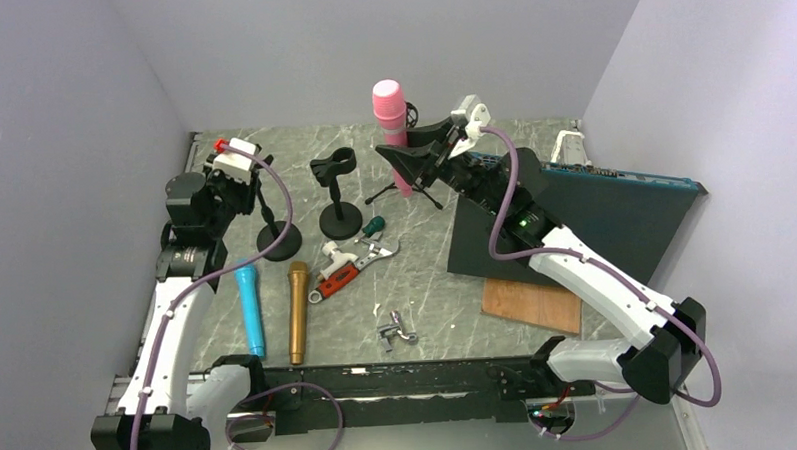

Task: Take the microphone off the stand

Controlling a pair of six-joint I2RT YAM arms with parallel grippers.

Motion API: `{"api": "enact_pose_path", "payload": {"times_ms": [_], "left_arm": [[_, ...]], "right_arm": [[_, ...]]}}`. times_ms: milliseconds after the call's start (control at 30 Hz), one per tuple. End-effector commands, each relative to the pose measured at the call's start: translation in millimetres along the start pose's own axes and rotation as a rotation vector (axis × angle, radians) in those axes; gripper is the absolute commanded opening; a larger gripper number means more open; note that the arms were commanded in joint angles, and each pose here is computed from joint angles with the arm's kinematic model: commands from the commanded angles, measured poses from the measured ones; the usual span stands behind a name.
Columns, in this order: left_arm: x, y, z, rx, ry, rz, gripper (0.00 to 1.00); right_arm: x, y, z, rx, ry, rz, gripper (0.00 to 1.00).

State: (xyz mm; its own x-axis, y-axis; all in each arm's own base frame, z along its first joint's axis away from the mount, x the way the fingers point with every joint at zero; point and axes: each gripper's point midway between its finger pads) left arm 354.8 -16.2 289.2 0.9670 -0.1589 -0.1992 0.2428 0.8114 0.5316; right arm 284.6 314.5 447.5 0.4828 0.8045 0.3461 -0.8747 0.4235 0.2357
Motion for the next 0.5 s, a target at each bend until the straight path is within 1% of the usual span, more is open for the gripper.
{"api": "enact_pose_path", "payload": {"times_ms": [0, 167, 333, 467], "left_arm": [[-5.7, -28.0, -78.5, 0.026, 0.250, -0.052, 0.03], [0.7, -25.7, -74.9, 0.011, 0.229, -0.037, 0.07], [12.2, -29.6, -71.5, -0.007, 0.210, -0.066, 0.04], [12.9, -45.1, -91.9, -0.034, 0.264, -0.105, 0.03]], "right_arm": [[-3.2, 6.4, 20.3, -0.040, -0.039, 0.003, 0.00], [-3.2, 8.1, 15.6, -0.010, -0.021, 0.011, 0.00], [-6.1, 8.9, 6.1, 0.006, 0.008, 0.016, 0.00], [-10.9, 7.5, 0.5, 0.007, 0.020, 0.008, 0.00]]}}
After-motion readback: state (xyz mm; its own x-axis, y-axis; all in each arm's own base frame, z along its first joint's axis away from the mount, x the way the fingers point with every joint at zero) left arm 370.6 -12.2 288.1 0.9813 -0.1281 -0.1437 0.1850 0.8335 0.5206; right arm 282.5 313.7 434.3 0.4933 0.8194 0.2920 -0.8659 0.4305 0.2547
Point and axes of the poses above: each gripper's point midway between its finger pads, its own x axis out along the fingers, its own y axis along the line the jaws close on, z = x × y, and after that the axes turned 15 degrees about x, right-handed
